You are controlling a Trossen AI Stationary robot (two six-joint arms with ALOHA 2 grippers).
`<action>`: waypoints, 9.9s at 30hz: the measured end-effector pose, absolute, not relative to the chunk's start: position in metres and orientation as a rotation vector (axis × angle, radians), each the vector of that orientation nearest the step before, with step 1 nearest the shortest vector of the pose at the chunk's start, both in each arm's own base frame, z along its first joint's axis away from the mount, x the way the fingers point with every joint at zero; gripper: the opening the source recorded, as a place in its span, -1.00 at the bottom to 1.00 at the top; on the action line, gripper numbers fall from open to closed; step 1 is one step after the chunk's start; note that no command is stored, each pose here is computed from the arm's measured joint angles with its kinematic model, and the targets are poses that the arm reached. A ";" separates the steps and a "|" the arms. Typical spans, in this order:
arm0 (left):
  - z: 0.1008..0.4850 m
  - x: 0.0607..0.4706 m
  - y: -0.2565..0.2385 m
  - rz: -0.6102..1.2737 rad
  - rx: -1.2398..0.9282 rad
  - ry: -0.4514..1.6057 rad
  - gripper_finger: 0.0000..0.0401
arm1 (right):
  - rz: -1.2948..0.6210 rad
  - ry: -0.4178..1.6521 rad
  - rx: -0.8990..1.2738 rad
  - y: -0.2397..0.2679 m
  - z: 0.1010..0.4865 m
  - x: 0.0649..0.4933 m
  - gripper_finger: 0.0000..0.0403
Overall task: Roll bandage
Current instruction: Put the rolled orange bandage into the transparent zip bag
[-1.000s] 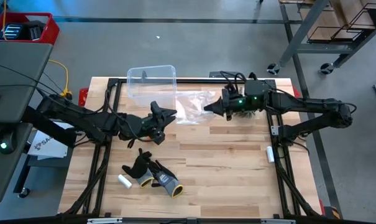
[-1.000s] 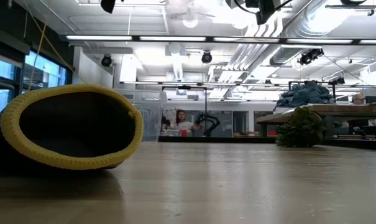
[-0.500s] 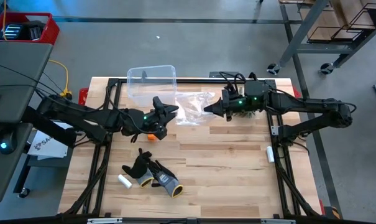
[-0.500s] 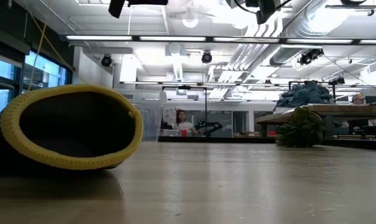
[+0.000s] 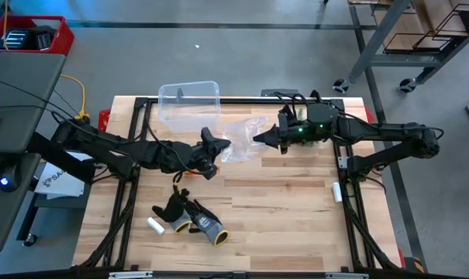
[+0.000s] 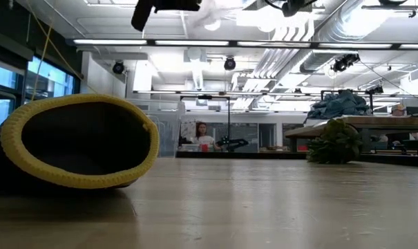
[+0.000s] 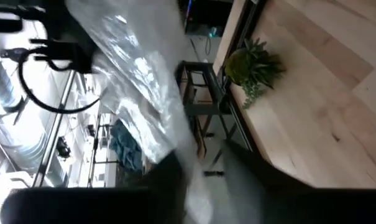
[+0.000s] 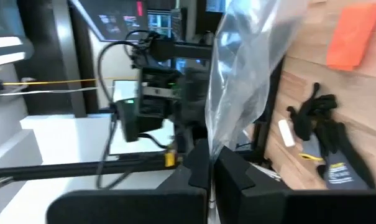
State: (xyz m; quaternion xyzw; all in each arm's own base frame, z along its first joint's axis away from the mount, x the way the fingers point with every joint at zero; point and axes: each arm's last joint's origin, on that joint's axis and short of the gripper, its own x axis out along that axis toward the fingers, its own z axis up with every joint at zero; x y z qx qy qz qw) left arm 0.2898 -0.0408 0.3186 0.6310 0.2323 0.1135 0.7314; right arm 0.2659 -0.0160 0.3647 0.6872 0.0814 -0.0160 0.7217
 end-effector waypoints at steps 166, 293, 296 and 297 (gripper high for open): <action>0.474 0.198 -0.046 0.179 -0.241 0.432 -0.22 | 0.174 0.131 0.250 -0.079 0.456 0.327 -1.00; 0.422 0.312 -0.015 0.217 0.042 0.712 -0.02 | 0.218 0.402 -0.551 -0.011 0.426 0.330 -1.00; 0.419 0.308 -0.015 0.232 0.058 0.765 -0.02 | 0.216 0.399 -0.551 -0.011 0.426 0.330 -1.00; 0.417 0.306 -0.014 0.236 0.055 0.786 -0.02 | 0.214 0.394 -0.551 -0.011 0.427 0.330 -1.00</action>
